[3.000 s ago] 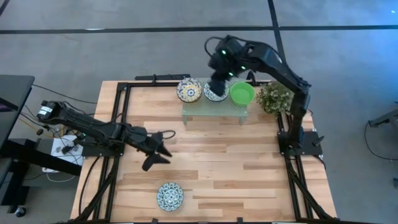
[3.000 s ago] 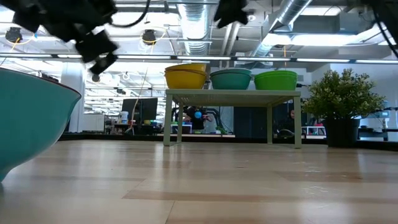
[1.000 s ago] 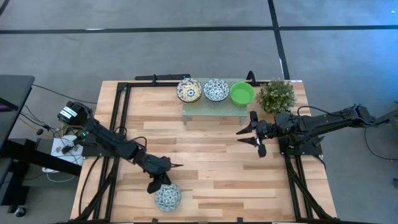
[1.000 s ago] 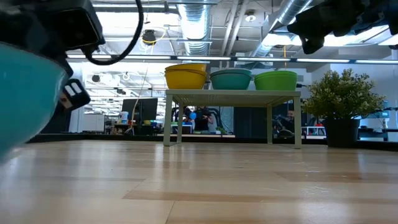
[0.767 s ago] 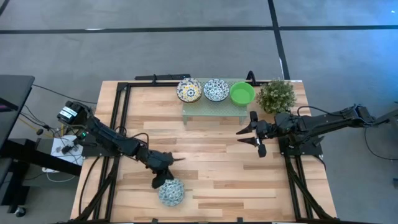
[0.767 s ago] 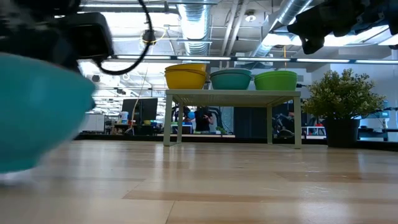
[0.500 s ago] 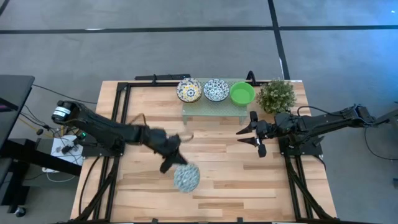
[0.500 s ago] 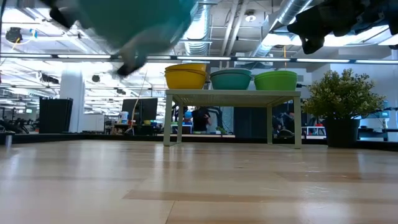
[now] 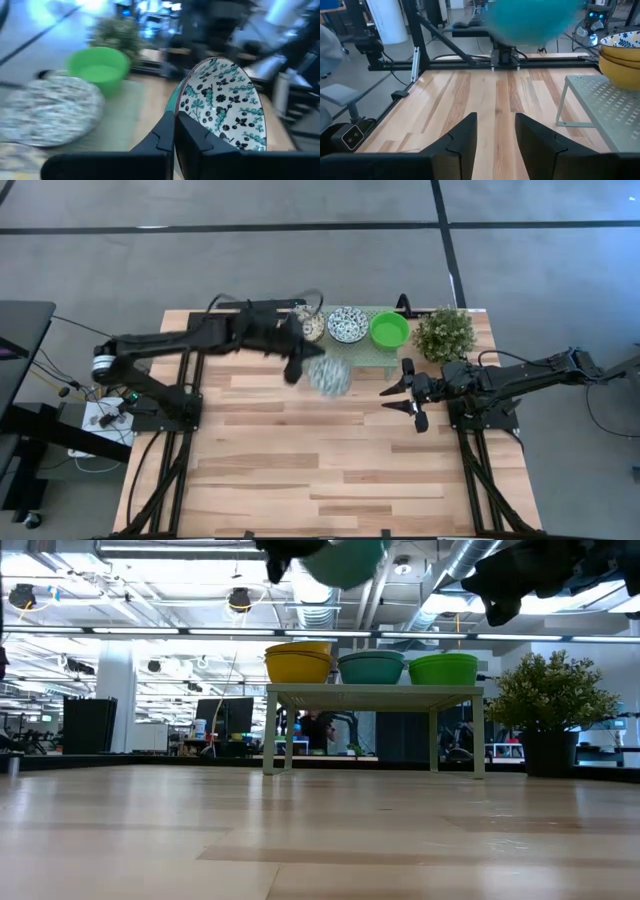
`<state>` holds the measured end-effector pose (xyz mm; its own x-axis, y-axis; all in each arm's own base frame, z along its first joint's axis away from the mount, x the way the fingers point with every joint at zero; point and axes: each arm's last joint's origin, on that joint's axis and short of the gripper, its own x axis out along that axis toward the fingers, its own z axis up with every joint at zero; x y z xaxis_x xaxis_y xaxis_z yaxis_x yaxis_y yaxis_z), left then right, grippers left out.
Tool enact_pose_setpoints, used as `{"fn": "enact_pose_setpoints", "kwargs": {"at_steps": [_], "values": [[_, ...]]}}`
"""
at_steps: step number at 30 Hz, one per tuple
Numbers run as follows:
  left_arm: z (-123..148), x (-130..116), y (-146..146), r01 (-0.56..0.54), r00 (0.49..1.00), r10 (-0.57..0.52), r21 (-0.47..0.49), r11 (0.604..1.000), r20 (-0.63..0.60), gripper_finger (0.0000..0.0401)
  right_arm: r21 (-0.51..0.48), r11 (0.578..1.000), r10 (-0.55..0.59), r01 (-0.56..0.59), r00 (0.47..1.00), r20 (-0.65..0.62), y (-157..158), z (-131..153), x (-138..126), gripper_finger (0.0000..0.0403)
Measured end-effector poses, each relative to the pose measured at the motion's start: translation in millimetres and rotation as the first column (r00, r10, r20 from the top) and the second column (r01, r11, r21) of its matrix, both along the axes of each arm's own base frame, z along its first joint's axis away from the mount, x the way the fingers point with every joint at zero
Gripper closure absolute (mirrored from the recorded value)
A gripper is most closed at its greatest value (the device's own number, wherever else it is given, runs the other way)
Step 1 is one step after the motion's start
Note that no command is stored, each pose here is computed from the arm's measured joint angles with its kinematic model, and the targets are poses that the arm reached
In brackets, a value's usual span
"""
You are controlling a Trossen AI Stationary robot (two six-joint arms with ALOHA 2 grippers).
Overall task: Pick & Place Mini bowls
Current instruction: Stack the green patterned bowl on top of the other green patterned bowls on the shelf
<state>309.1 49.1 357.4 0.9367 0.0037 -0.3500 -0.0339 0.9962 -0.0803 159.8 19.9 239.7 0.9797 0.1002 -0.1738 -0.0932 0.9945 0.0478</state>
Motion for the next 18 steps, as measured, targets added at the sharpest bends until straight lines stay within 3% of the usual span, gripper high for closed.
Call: {"fn": "enact_pose_setpoints", "kwargs": {"at_steps": [5, 10, 18], "values": [[14, 22, 50, -0.125, 0.991, 0.125, 0.001, 0.992, -0.039, 0.0394, 0.0, 1.0, 0.0, 0.0, 1.0, 0.0, 0, 0, 0, 0.0275], [1, 41, 94, -0.211, 0.974, 0.211, 0.007, 0.978, -0.08, 0.0393, 0.0, 1.0, 0.0, 0.0, 1.0, -0.002, 0, 0, 0, 0.0274], [-12, 50, 134, -0.291, 0.953, 0.29, 0.004, 0.957, -0.091, 0.0393, 0.0, 1.0, 0.0, 0.0, 1.0, -0.002, 0, 0, 0, 0.0275]]}}
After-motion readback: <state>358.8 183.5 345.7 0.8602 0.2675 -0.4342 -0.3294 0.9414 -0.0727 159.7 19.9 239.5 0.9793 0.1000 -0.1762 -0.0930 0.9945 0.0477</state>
